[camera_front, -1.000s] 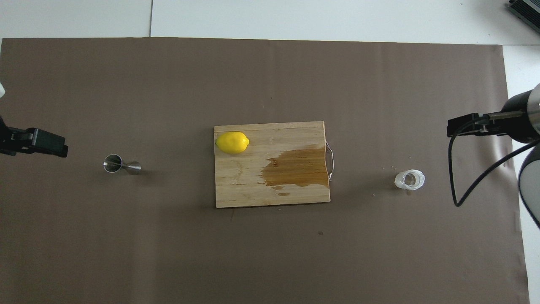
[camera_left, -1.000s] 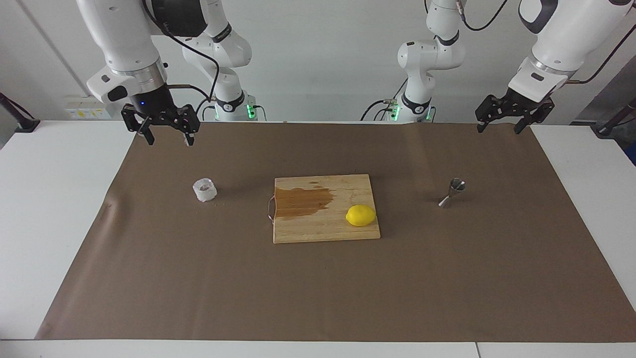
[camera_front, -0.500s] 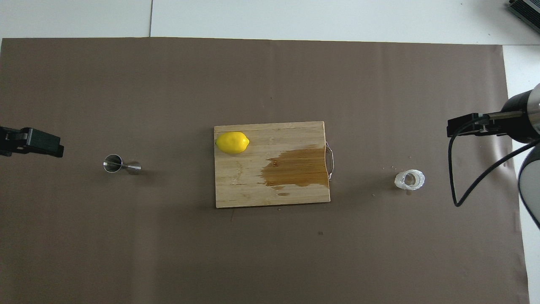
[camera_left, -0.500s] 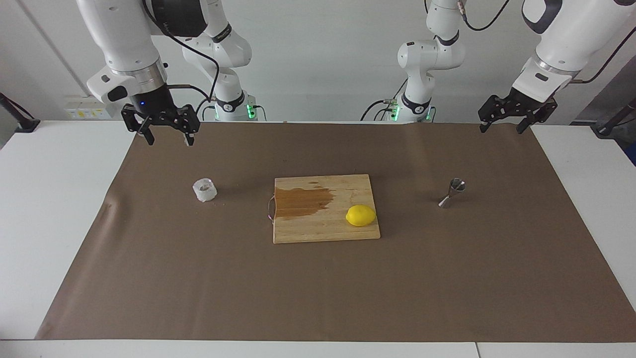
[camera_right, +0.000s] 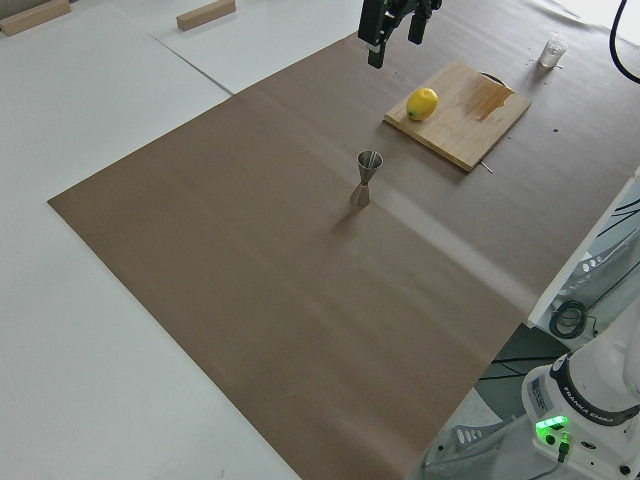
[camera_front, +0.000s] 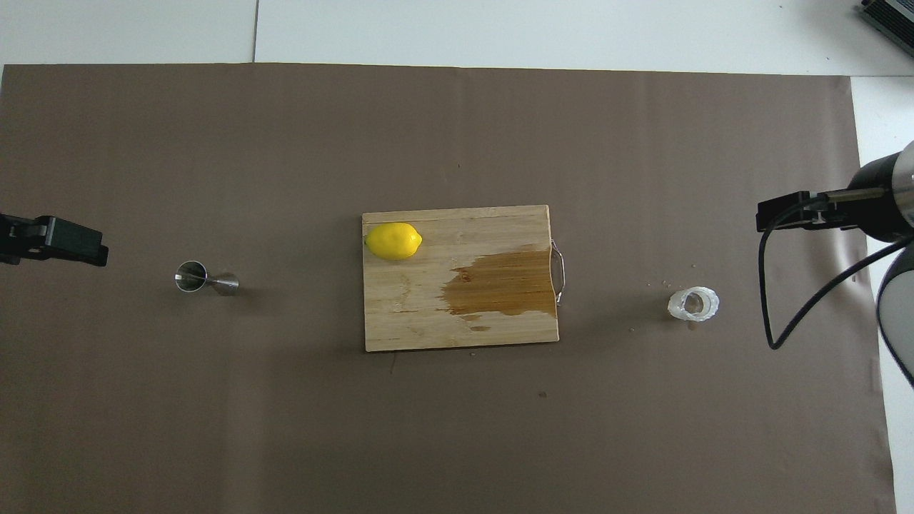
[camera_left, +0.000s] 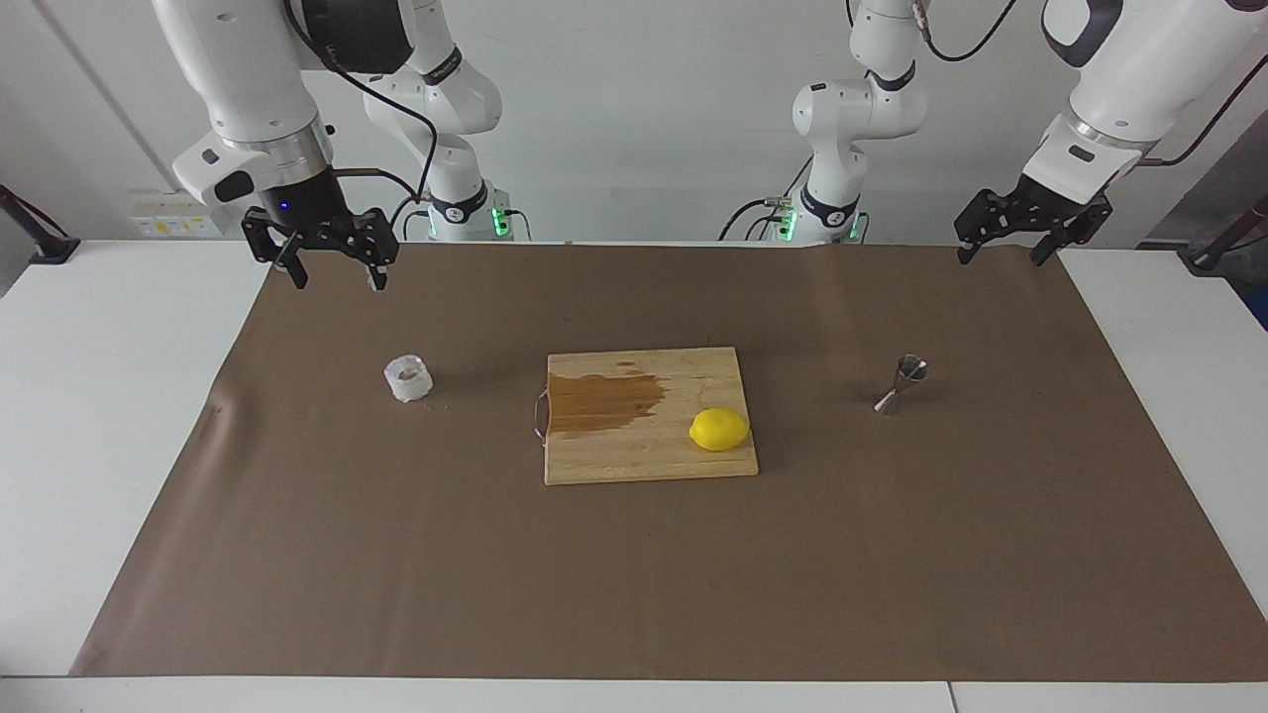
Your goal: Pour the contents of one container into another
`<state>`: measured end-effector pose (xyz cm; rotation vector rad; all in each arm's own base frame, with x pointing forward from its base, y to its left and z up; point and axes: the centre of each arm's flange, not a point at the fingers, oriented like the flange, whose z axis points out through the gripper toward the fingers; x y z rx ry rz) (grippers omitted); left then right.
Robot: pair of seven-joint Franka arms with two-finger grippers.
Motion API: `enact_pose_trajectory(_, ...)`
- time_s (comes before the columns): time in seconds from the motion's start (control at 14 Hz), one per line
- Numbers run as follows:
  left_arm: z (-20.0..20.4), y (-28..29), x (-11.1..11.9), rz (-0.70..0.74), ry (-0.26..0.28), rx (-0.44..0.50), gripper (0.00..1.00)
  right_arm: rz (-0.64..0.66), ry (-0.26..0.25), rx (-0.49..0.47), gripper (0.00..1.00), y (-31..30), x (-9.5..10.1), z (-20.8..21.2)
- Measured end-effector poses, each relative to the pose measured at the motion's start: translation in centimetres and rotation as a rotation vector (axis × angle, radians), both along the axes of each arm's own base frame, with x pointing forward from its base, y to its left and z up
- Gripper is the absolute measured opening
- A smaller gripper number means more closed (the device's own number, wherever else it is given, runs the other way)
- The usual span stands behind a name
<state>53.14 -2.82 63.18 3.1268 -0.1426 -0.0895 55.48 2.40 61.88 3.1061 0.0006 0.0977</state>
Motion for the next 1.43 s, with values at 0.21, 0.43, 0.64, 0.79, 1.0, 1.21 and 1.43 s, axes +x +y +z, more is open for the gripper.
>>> enact_pose_trajectory(0.21,-0.1,0.0,0.0,0.000,0.001,0.000,1.00,0.000,0.000,0.000,1.00,0.0,0.0,0.0)
enact_pose_trajectory(0.43,-0.9,-0.1,-0.2,0.000,0.016,-0.008,1.00,0.000,0.000,0.000,1.00,0.0,0.0,0.0)
enact_pose_trajectory(0.64,-2.1,-0.1,-0.3,0.022,0.046,-0.089,1.00,0.000,0.000,0.000,1.00,0.0,0.0,0.0)
enact_pose_trajectory(0.79,-4.0,1.5,0.3,0.077,0.087,-0.190,1.00,0.000,0.000,0.000,1.00,0.0,0.0,0.0)
enact_pose_trajectory(1.0,-9.0,5.5,1.4,0.203,0.199,-0.320,1.00,0.000,0.000,0.000,1.00,0.0,0.0,0.0)
enact_pose_trajectory(1.21,-13.9,9.0,2.6,0.355,0.298,-0.423,1.00,0.000,0.000,0.000,1.00,0.0,0.0,0.0)
enact_pose_trajectory(1.43,-16.8,10.5,3.2,0.497,0.385,-0.476,1.00,0.000,0.000,0.000,1.00,0.0,0.0,0.0)
